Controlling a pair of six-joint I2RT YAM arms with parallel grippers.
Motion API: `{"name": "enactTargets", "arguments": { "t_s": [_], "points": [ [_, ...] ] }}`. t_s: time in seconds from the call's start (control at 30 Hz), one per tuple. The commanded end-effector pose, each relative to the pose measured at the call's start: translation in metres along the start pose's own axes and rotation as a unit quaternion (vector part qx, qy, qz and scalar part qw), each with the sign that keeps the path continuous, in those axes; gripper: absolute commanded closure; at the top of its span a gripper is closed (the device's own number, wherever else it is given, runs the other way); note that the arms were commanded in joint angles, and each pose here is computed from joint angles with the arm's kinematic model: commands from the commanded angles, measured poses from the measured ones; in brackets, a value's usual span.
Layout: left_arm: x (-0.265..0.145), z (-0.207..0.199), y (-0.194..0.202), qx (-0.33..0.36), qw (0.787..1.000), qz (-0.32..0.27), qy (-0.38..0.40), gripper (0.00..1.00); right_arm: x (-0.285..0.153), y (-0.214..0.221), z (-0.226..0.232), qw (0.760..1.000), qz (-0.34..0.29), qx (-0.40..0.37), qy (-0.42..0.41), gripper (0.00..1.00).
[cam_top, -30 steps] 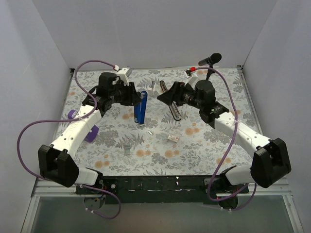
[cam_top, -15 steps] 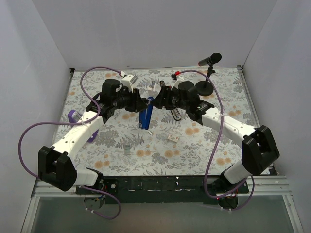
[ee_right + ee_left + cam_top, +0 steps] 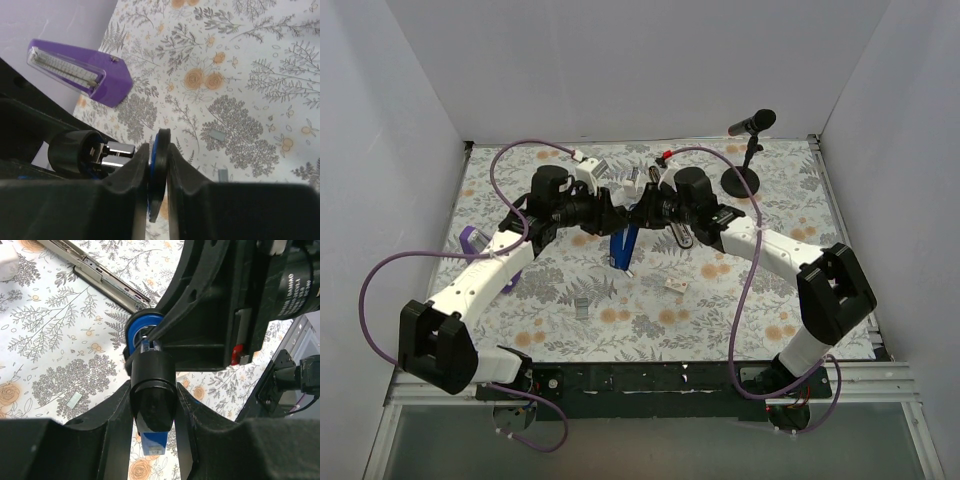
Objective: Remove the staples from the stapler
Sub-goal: Unload the staple at the center of the board.
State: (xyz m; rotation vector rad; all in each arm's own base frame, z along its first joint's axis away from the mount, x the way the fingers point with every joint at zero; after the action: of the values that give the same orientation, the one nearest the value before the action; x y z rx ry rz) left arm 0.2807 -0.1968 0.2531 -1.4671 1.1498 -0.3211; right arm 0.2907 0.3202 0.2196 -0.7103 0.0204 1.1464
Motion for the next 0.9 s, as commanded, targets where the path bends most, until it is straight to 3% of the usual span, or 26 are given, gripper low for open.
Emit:
{"name": "enactTargets", "arguments": {
  "t_s": [0.0, 0.2, 0.37, 0.53, 0.67, 0.73, 0.77, 0.87],
  "points": [
    [-0.015, -0.014, -0.025, 0.046, 0.997, -0.059, 0.018, 1.0, -0.005, -0.013, 0.011, 0.998, -0.024, -0.004, -0.056, 0.98],
    [-0.03, -0.011, -0.015, 0.022, 0.995, -0.089, -0.047, 1.0, -0.05, -0.051, -0.029, 0.989, -0.111, 0.07, -0.064, 0.99],
    [-0.053, -0.016, -0.005, 0.012, 0.984, -0.157, -0.081, 1.0, -0.088, -0.077, -0.051, 0.972, -0.178, 0.121, -0.095, 0.99],
    [-0.048, -0.019, 0.032, -0.044, 0.987, -0.138, -0.065, 1.0, -0.113, -0.097, -0.056, 0.954, -0.221, 0.146, -0.139, 0.99],
    [-0.044, -0.017, 0.051, -0.072, 0.984, -0.146, -0.068, 0.93, -0.122, -0.106, -0.051, 0.943, -0.236, 0.159, -0.172, 0.99],
    [-0.044, -0.017, 0.054, -0.08, 0.983, -0.151, -0.068, 0.85, -0.126, -0.11, -0.044, 0.939, -0.239, 0.158, -0.19, 0.99],
    [-0.044, -0.016, 0.058, -0.087, 0.983, -0.148, -0.071, 0.72, -0.126, -0.111, -0.042, 0.937, -0.24, 0.157, -0.198, 0.99],
    [-0.042, -0.016, 0.062, -0.106, 0.982, -0.14, -0.071, 0.5, -0.131, -0.114, -0.038, 0.93, -0.246, 0.153, -0.226, 0.99]
  ]
}}
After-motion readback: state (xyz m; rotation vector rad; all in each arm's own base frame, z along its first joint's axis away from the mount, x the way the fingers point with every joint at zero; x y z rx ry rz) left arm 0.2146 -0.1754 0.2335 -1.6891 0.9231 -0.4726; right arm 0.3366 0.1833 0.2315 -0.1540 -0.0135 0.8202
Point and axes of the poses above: each gripper's point midway between its finger pads, its own x axis out along the fingers, its own z axis along the line the jaws close on, y = z × x, the point moved 6 cm from there along -x, back along the fingers, and after that the axes turned 11 degrees about x, right-handed, at the moved point
